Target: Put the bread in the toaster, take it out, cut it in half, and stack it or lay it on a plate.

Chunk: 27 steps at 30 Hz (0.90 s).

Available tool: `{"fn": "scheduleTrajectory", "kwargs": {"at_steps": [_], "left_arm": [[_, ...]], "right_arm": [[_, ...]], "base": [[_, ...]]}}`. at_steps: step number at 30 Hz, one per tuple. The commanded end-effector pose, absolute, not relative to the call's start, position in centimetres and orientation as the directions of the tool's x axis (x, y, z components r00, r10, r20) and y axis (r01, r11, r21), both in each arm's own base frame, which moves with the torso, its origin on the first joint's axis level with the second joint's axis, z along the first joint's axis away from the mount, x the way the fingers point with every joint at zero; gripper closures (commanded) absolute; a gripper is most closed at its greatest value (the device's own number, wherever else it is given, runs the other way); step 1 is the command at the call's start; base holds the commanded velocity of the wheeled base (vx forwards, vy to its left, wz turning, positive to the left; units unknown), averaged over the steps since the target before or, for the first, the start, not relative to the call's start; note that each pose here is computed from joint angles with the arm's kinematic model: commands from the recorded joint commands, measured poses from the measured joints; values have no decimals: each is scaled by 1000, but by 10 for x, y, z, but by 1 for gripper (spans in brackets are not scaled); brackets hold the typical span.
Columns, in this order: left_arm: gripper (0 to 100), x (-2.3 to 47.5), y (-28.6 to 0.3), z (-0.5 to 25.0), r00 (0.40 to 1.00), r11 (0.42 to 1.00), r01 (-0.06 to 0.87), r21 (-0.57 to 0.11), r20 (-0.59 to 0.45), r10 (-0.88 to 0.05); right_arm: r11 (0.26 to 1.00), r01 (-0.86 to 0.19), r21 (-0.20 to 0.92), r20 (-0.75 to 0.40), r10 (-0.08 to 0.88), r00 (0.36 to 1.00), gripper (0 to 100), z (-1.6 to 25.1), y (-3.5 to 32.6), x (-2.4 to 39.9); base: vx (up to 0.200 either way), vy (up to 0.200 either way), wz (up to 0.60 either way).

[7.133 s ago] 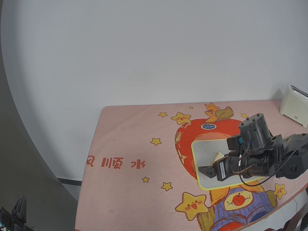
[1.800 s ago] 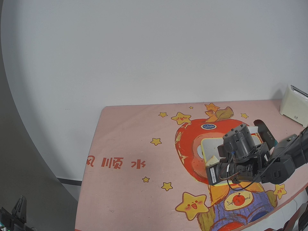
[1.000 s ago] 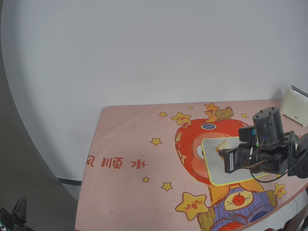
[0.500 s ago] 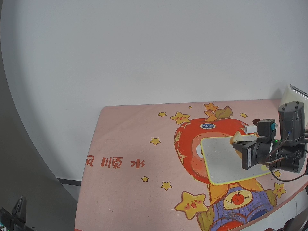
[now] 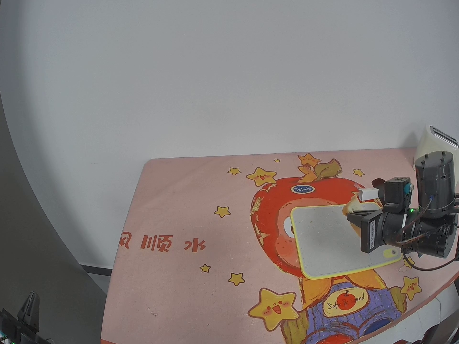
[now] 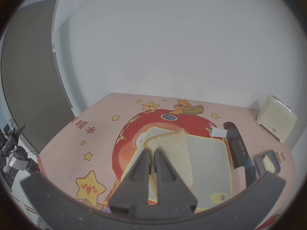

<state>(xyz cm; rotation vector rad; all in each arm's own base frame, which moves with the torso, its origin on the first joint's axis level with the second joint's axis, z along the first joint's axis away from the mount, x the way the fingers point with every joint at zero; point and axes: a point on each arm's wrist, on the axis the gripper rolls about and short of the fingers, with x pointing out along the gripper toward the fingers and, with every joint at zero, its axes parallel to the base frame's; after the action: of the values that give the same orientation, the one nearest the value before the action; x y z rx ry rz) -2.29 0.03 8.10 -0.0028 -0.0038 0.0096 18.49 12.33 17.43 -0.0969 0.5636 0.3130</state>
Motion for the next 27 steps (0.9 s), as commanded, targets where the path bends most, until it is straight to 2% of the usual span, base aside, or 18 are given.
{"fn": "scheduleTrajectory", "kwargs": {"at_steps": [1,14,27], "left_arm": [[100,-23,0,76,1000,1000,-11,-3,2,11],[100,-23,0,76,1000,1000,-11,-2,2,11],[100,-23,0,76,1000,1000,-9,-3,2,9]], "right_arm": [[948,-319,-6,-541,265,798,100,174,124,185],[953,-303,-4,-531,255,808,100,176,120,186],[953,-304,-8,-540,252,803,100,174,120,187]], "base": [[0,-200,0],[0,0,0],[0,-200,0]]}}
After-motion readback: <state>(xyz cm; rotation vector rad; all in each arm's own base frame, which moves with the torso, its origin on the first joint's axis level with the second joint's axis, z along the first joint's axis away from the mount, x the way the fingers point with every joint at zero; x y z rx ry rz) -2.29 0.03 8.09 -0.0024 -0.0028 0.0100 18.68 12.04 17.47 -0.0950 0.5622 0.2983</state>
